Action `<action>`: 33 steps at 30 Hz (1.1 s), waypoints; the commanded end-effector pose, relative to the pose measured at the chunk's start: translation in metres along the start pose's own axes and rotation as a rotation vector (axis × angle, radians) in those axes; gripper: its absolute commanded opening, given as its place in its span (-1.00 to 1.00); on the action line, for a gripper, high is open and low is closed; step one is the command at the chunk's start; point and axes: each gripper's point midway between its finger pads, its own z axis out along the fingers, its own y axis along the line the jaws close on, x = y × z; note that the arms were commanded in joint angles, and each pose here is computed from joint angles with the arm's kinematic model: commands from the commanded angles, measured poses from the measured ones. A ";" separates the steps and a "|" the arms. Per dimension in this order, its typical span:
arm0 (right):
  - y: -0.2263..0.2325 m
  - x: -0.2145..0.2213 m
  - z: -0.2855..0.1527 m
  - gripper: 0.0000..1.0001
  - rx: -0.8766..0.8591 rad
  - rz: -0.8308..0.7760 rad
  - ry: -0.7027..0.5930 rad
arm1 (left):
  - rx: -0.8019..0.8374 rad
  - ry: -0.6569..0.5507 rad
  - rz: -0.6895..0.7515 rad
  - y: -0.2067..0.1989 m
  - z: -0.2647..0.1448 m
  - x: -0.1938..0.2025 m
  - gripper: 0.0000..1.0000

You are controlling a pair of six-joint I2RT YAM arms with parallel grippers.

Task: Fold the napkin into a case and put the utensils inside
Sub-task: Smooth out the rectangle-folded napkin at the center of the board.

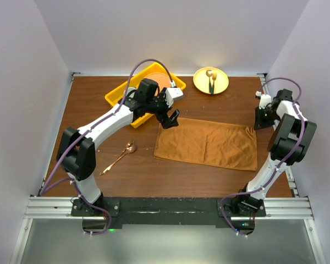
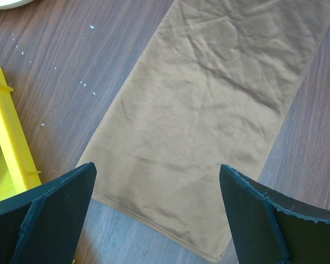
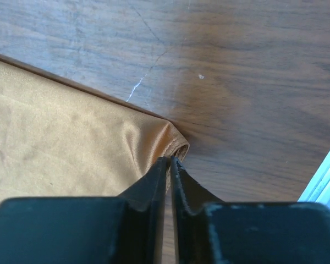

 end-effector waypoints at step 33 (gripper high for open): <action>0.100 -0.015 -0.086 0.16 -0.176 -0.156 -0.056 | -0.115 0.323 0.193 0.028 0.028 0.090 0.88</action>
